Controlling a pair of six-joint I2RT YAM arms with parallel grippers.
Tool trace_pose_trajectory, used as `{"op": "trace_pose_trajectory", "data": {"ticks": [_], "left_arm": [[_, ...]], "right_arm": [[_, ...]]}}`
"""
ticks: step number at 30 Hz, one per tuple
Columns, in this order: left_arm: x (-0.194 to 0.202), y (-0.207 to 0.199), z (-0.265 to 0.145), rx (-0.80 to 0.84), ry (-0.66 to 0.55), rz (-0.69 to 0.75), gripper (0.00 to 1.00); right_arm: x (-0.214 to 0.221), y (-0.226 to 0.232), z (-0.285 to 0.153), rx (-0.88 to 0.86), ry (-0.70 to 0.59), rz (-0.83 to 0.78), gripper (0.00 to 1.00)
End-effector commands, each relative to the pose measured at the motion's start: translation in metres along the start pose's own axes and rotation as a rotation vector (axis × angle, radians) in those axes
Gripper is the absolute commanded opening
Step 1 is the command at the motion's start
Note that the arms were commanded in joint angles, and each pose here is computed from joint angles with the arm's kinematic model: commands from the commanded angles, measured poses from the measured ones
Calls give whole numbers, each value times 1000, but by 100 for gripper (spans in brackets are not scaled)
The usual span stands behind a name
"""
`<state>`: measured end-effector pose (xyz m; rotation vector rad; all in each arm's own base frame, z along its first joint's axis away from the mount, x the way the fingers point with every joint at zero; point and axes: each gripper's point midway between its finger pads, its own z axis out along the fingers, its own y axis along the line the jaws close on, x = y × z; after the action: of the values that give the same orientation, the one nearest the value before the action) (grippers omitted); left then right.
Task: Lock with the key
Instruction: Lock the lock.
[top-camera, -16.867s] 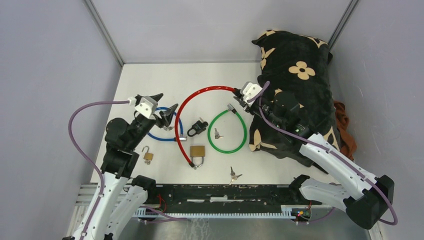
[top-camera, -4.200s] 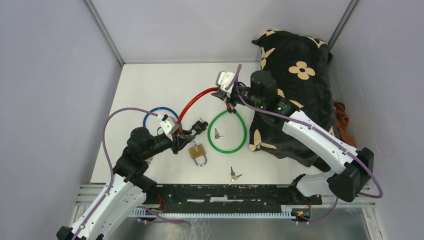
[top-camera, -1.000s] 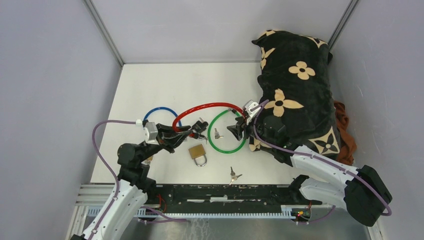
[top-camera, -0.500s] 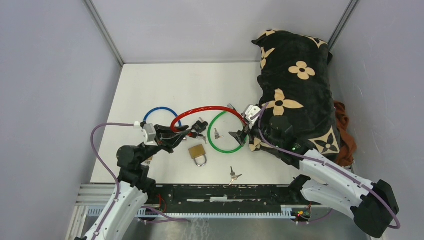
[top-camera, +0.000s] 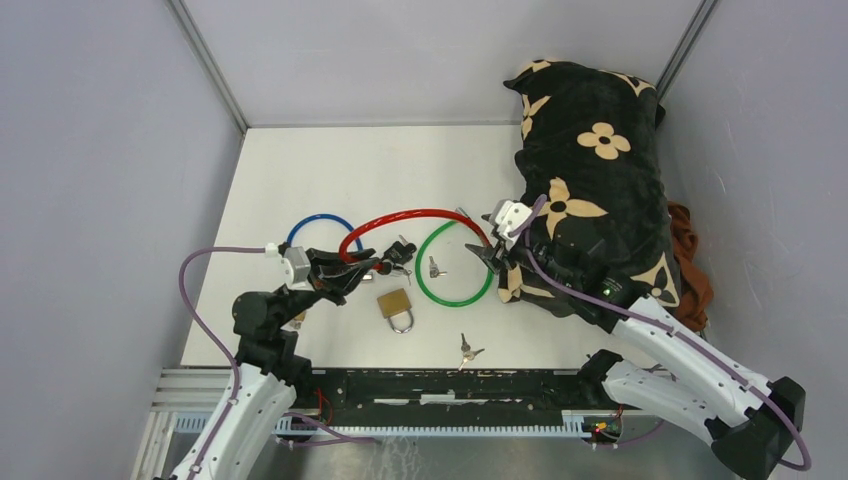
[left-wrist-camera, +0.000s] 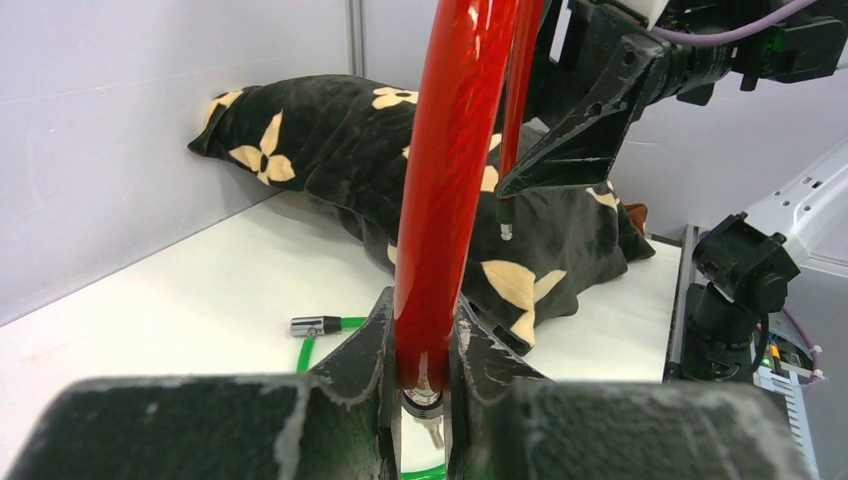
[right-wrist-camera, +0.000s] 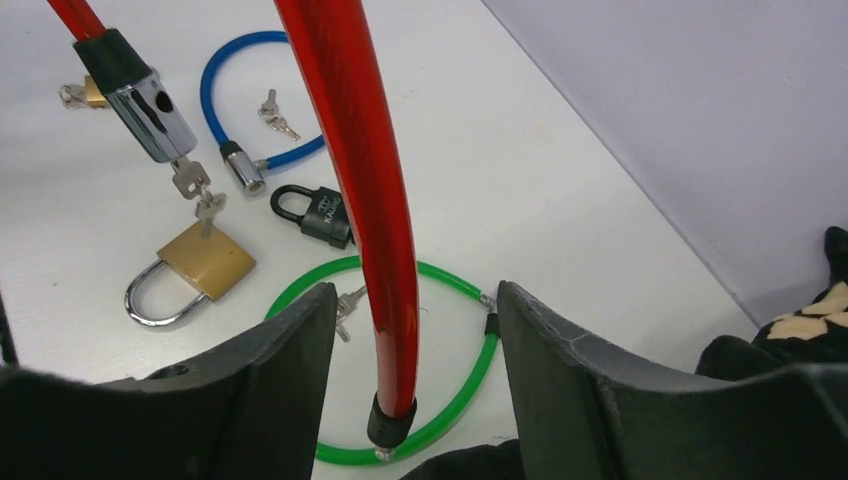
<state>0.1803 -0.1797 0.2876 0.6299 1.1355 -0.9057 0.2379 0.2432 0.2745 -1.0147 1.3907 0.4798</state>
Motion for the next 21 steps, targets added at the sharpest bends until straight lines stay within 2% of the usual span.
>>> {"op": "trace_pose_trajectory", "data": {"ticks": [1, 3, 4, 5, 7, 11, 14, 17, 21], "left_arm": [[-30, -3, 3, 0, -92, 13, 2], [-35, -4, 3, -2, -108, 10, 2], [-41, -6, 4, 5, -125, 13, 2], [-48, -9, 4, 17, -147, 26, 2], [-72, -16, 7, 54, -201, 91, 2], [-122, -44, 8, 179, -306, 316, 2], [-138, -73, 1, 309, -357, 509, 2], [-142, -94, -5, 425, -401, 741, 2], [-157, -106, -14, 436, -505, 1082, 2]], "right_arm": [[-16, -18, 6, 77, -38, 13, 46], [-22, -24, 9, 117, -65, 55, 15], [-25, -26, 11, 125, -75, 81, 3], [-33, -29, 14, 130, -96, 118, 0], [-67, -30, 20, 101, -182, 189, 0], [-172, -28, 5, -19, -515, 274, 0], [-230, -14, -12, -148, -725, 304, 0], [-270, 3, -17, -243, -829, 282, 0], [-310, 24, -24, -348, -905, 257, 0]]}}
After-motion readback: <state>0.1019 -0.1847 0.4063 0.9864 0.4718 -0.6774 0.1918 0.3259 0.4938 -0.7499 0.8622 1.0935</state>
